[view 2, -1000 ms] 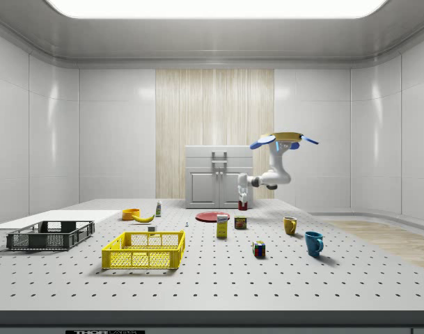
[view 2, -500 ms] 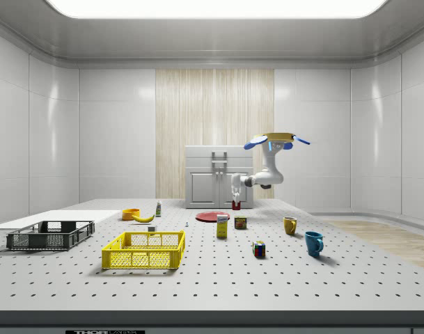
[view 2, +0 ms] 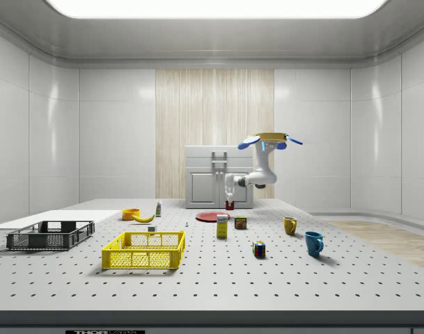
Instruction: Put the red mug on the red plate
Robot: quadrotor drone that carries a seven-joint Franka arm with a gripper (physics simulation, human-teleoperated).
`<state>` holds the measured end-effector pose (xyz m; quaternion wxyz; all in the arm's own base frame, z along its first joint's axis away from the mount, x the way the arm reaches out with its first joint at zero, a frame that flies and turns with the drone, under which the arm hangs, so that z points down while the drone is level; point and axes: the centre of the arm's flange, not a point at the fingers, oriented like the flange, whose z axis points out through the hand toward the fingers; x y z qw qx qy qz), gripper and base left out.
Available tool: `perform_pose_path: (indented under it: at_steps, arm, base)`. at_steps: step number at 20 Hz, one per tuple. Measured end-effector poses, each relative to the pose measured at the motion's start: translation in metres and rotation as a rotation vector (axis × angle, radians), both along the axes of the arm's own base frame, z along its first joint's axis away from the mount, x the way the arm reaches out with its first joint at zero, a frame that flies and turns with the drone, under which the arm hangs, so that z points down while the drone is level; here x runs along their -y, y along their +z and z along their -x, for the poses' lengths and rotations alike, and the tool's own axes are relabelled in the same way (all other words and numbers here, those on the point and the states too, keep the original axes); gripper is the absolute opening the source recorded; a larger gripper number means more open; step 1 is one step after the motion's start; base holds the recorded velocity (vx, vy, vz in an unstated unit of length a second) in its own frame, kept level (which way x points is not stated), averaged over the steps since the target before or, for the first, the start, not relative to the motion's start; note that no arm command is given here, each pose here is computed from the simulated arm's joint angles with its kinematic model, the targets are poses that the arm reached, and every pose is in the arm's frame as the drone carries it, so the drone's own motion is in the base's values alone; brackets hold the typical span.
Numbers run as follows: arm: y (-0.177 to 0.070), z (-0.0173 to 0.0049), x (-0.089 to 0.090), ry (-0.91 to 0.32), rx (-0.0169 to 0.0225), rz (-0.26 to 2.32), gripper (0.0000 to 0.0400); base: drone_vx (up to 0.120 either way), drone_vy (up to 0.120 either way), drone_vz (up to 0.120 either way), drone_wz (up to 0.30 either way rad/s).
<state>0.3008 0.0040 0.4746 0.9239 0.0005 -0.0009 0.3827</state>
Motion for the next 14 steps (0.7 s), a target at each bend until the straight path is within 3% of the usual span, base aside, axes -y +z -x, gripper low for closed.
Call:
perform_pose_path:
  at_steps: [14]
  arm:
    - [0.0000,0.0000,0.0000,0.000,0.0000,0.000,0.0100]
  base:
    - [0.120,0.020,0.000,0.000]
